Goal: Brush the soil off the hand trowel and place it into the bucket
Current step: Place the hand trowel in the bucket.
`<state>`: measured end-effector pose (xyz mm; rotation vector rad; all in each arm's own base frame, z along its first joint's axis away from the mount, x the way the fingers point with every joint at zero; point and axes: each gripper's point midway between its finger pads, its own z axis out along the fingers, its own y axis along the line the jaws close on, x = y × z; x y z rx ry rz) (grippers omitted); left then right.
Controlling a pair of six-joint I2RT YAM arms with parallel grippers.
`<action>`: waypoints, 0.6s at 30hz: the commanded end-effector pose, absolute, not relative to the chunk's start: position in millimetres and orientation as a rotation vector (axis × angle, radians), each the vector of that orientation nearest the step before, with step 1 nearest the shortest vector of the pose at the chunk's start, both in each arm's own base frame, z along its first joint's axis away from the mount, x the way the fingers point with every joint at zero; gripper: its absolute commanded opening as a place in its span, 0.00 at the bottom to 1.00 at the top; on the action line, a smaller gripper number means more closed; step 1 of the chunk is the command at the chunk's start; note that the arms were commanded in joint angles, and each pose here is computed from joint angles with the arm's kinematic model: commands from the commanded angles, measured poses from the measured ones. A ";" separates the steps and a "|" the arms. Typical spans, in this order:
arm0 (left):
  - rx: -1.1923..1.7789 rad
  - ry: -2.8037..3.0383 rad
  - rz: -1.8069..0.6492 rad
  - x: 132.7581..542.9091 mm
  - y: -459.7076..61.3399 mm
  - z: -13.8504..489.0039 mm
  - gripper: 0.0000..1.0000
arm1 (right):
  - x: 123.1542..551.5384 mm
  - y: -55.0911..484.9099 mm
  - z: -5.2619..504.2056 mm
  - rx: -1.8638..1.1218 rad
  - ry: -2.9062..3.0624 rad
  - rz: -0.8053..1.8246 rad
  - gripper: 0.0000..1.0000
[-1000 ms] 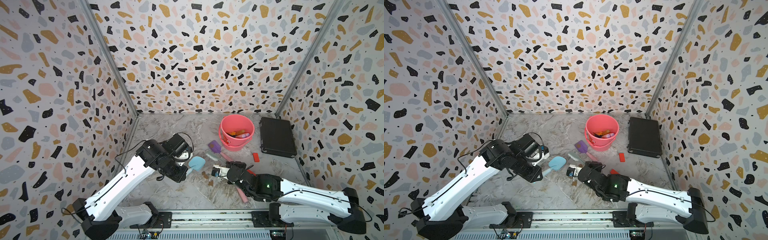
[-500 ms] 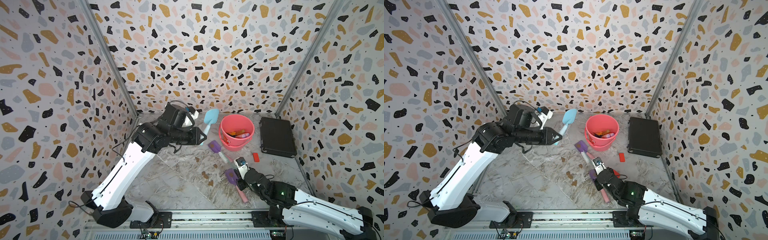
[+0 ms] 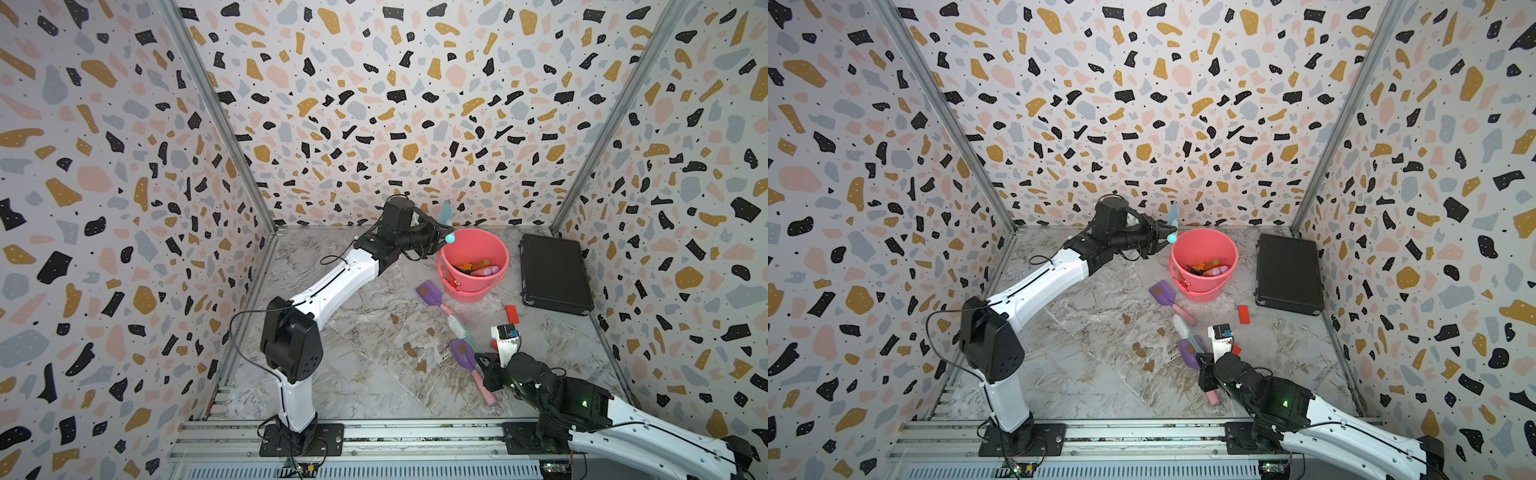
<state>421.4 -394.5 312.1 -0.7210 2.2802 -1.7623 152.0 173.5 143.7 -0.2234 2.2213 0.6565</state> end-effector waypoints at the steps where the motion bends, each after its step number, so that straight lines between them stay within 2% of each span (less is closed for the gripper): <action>1: -0.793 2.071 -2.042 423.8 -419.9 376.3 0.00 | 149.0 167.0 141.8 -0.184 2.242 0.663 0.00; 8: -1.133 2.071 -2.003 415.9 -452.8 355.1 0.00 | 148.3 151.3 147.0 -0.151 2.217 0.644 0.00; 13: -1.111 2.047 -1.958 414.3 -471.8 378.3 0.00 | 147.1 144.7 148.8 -0.146 2.206 0.637 0.00; 18: -1.185 2.136 -1.925 405.1 -494.4 361.7 0.00 | 146.8 144.5 150.9 -0.150 2.206 0.636 0.00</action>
